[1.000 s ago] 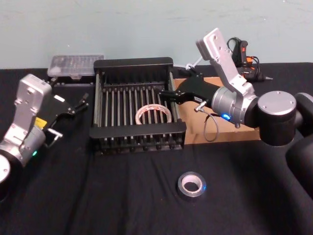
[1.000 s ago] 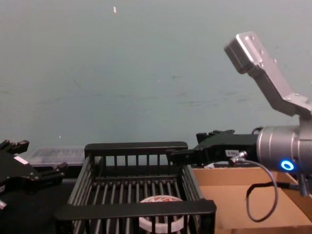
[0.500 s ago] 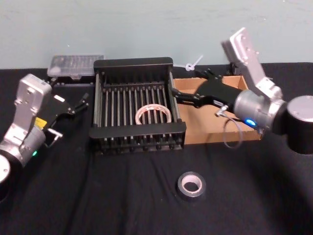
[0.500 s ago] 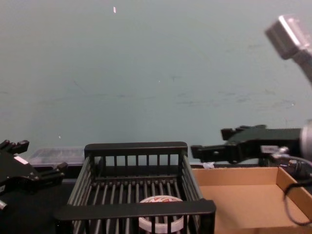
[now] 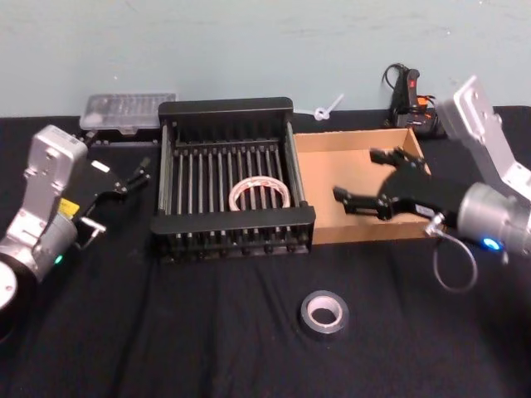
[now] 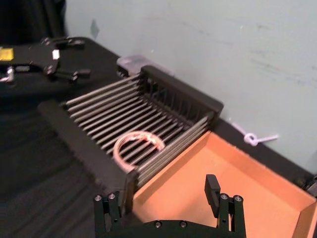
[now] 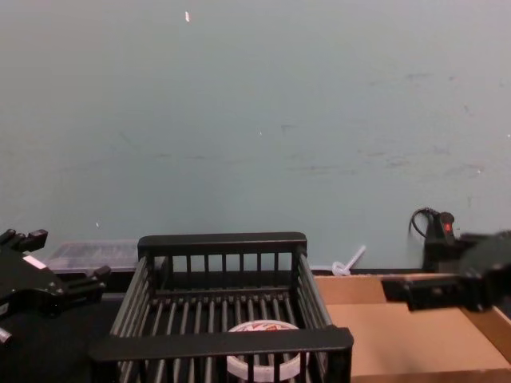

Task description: Pick up the white tape and place it into the black box , Pick up the silver tape and place it into the brown box.

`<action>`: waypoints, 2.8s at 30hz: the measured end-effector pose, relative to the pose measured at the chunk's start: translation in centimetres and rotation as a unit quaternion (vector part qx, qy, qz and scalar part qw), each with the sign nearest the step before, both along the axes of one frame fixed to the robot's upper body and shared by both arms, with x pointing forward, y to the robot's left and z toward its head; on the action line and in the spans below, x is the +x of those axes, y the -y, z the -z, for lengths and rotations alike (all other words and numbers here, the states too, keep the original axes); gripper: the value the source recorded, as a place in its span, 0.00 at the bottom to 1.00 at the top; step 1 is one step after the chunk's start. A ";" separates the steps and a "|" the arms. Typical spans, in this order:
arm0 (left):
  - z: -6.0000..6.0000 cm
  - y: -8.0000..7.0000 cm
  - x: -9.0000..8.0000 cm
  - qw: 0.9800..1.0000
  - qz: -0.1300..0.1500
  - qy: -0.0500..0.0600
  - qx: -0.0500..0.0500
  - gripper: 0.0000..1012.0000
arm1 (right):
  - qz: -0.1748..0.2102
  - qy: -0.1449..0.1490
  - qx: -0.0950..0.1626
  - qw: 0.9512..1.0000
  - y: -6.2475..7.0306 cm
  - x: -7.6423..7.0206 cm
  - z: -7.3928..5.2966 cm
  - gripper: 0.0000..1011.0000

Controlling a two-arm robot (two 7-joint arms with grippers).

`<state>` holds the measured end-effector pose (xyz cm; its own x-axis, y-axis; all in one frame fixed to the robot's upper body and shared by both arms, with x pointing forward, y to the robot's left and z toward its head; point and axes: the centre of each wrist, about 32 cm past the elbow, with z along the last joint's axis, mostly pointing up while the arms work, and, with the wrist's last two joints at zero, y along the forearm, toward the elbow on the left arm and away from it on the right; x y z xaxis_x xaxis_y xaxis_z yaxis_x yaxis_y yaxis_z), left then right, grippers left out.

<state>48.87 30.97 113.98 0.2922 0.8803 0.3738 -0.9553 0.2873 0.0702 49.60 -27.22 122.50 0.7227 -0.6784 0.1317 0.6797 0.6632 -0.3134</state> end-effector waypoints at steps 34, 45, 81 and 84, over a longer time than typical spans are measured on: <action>0.0 0.0 0.0 1.000 0.000 0.000 0.000 0.99 | -0.065 -0.099 -0.038 0.992 0.2 -4.8 3.7 0.99; 0.0 0.0 0.0 1.000 0.000 0.000 0.000 0.99 | -0.071 -0.115 -0.046 0.990 -0.2 -4.6 4.3 0.99; 0.0 0.0 0.0 1.000 0.000 0.000 0.000 0.99 | -0.072 -0.135 -0.065 0.986 -1.5 -3.5 5.8 0.99; 0.0 0.0 0.0 1.000 0.000 0.000 0.000 0.99 | -0.073 -0.136 -0.067 0.986 -1.7 -3.4 6.0 0.99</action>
